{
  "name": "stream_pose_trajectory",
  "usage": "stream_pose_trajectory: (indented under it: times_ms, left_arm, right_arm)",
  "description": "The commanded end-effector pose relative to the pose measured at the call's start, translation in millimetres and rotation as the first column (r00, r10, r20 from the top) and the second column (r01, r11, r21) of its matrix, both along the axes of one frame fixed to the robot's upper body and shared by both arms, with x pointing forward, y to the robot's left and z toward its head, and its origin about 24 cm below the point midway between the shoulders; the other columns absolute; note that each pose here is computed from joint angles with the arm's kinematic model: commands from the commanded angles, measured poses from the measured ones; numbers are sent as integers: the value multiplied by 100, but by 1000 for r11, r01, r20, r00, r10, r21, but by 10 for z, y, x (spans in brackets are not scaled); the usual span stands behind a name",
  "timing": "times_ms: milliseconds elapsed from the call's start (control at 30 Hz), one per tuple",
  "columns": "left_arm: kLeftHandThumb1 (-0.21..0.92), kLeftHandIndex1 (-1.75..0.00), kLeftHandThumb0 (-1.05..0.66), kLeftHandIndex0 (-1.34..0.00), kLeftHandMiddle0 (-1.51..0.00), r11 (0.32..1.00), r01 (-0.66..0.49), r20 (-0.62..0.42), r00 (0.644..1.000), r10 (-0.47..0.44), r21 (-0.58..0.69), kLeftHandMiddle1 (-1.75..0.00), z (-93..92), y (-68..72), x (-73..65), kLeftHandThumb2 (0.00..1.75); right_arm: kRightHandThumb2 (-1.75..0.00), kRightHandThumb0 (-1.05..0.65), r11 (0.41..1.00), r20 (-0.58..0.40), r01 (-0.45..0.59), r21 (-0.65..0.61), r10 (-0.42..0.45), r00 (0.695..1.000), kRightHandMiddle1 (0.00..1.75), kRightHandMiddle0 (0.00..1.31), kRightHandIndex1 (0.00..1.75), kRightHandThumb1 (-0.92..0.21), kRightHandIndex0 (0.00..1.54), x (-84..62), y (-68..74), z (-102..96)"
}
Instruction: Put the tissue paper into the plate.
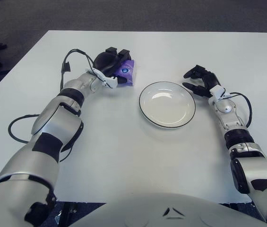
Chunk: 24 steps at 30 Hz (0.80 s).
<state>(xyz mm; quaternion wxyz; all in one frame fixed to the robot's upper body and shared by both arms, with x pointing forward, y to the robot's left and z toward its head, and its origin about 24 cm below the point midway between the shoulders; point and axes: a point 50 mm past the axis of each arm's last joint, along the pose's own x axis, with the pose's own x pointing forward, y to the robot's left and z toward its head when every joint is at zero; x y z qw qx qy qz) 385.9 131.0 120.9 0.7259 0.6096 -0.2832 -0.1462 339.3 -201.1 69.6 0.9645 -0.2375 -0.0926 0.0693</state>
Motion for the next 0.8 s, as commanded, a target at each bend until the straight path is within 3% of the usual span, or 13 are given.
stream_pose_trajectory:
  times_ms: [0,133,233,400,567,767]
  left_arm:
    - [35,-174,0,-41,-54,997,71,94,993,-69,-20,-175,133,-8,-25,128]
    - [38,-175,0,-39,-52,987,153,174,974,-142,-50,-175,244,-93,-58,125]
    - [39,-175,0,-37,-51,967,246,295,931,-216,-70,-174,368,-217,-110,124]
    - [40,-175,0,-37,-52,940,334,393,875,-283,-67,-173,467,-330,-167,123]
    - [40,-175,0,-36,-52,879,475,502,770,-394,-38,-171,621,-500,-273,121]
    - [42,-175,0,-35,-53,809,587,540,692,-480,-32,-169,723,-634,-407,118]
  right_arm:
    - [-15,-1,1000,-246,19,-1,-18,969,121,47,128,-92,69,-362,-32,-668]
    - [-15,-1,1000,-247,16,-2,-16,969,121,48,128,-92,69,-363,-37,-669]
    - [-15,-1,1000,-246,13,-4,-14,969,121,48,127,-92,69,-362,-41,-667]
    - [-14,-1,1000,-241,21,-2,-21,970,121,48,127,-92,70,-358,-50,-662]
    - [-14,-1,983,-200,166,75,-149,969,122,48,126,-92,70,-334,-105,-631]
    - [-14,-1,950,-171,280,142,-255,952,122,48,126,-92,70,-316,-162,-602]
